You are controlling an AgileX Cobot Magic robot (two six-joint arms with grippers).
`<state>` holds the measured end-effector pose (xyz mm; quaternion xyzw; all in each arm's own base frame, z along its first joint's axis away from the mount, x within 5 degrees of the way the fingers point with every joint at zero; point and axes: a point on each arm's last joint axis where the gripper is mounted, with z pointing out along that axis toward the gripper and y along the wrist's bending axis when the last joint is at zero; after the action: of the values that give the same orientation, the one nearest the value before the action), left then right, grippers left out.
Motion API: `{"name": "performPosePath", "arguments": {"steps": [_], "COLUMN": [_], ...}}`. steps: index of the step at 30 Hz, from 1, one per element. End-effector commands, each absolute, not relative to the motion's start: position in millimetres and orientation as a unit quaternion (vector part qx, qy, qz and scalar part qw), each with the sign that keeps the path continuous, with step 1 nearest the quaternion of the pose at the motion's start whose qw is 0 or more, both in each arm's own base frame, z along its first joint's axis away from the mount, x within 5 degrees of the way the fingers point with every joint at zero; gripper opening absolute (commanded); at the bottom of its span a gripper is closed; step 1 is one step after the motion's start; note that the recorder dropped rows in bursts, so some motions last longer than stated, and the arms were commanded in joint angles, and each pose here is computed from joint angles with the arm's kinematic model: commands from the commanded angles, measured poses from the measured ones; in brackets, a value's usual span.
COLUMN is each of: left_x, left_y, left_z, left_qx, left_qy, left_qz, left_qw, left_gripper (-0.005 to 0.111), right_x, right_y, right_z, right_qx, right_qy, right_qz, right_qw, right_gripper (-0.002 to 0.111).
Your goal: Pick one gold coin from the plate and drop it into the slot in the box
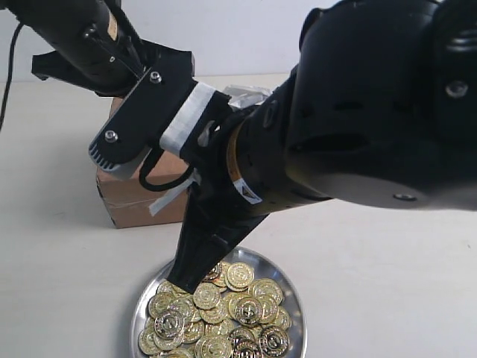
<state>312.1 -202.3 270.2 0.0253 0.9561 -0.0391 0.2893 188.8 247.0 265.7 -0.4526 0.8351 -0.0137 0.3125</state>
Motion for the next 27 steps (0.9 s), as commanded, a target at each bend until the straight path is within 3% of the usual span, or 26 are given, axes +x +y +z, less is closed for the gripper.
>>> {"name": "performPosePath", "arguments": {"steps": [1, 9, 27], "left_x": [329, 347, 350], "left_y": [-212, -203, -206], "left_z": [262, 239, 226], "left_qx": [-0.012, -0.100, -0.075], "left_qy": [0.955, 0.962, 0.968], "left_qz": [-0.062, -0.057, -0.039], "left_qw": [0.291, 0.248, 0.237], "left_gripper": [0.000, 0.000, 0.000], "right_x": [188, 188, 189], "right_y": [247, 248, 251], "right_z": [270, 270, 272], "right_qx": [-0.451, -0.451, -0.454], "right_qy": [0.832, 0.832, 0.825], "right_qz": [-0.007, -0.006, 0.009], "right_qw": [0.322, 0.323, 0.337], "right_gripper": [0.000, 0.000, 0.000]}}
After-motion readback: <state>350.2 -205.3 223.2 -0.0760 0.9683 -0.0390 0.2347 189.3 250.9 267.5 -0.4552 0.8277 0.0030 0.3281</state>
